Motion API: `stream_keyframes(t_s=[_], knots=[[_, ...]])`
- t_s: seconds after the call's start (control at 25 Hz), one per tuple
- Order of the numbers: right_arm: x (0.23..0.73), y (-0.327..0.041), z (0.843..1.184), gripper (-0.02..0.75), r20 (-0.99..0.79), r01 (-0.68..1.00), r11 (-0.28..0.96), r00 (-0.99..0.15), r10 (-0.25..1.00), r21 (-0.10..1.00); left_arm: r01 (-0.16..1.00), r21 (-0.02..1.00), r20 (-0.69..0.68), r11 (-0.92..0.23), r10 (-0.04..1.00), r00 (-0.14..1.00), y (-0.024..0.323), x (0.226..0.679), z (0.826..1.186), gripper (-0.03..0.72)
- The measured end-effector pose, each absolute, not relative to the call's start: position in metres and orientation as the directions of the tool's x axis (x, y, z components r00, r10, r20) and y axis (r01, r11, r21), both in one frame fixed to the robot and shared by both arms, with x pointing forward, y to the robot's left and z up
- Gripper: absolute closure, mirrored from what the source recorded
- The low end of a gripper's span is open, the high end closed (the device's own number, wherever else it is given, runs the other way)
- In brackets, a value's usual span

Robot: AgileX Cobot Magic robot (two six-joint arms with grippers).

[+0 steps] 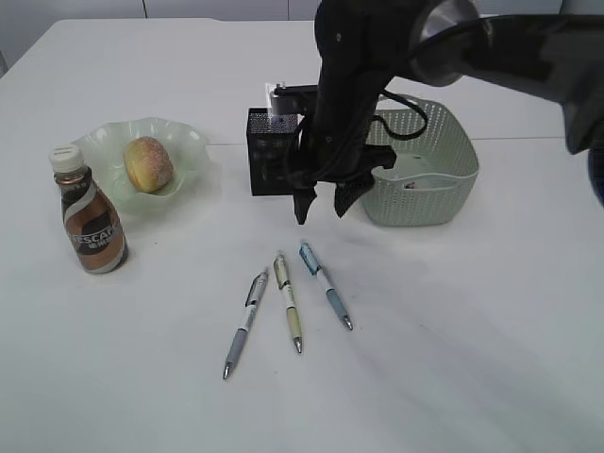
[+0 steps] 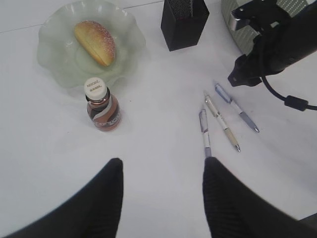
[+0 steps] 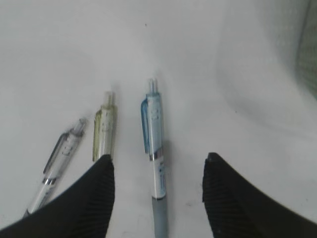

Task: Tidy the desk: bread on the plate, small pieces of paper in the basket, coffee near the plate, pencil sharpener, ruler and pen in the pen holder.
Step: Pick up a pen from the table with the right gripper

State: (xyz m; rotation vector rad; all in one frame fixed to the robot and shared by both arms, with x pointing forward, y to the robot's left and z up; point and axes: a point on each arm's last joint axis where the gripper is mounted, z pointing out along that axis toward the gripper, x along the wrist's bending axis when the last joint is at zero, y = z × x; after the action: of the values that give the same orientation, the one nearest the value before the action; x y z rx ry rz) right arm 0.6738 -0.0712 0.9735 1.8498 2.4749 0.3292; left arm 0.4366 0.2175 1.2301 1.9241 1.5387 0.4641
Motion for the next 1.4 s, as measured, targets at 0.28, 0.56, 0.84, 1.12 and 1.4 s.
stream_keyframes(t_s=[0.28,0.56,0.84,1.12,1.4], knots=[[0.682,-0.067,0.945,0.318,0.090,0.950,0.273,-0.288,0.953,0.150,0.741,0.660,-0.107,-0.125,0.960,0.258,0.217,0.437,1.230,0.313],[0.682,-0.067,0.942,0.318,0.092,0.951,0.273,-0.287,0.953,0.145,0.739,0.662,-0.099,-0.127,0.962,0.255,0.218,0.437,1.230,0.321],[0.677,-0.057,0.942,0.318,0.110,0.945,0.296,-0.312,0.944,0.142,0.738,0.662,-0.094,-0.129,0.963,0.253,0.219,0.437,1.230,0.327],[0.671,-0.058,0.930,0.318,0.079,0.941,0.324,-0.332,0.940,0.100,0.738,0.663,-0.094,-0.129,0.963,0.253,0.219,0.437,1.230,0.328],[0.664,-0.062,0.915,0.318,0.069,0.944,0.329,-0.331,0.941,0.043,0.737,0.663,-0.089,-0.130,0.964,0.251,0.219,0.437,1.230,0.328]])
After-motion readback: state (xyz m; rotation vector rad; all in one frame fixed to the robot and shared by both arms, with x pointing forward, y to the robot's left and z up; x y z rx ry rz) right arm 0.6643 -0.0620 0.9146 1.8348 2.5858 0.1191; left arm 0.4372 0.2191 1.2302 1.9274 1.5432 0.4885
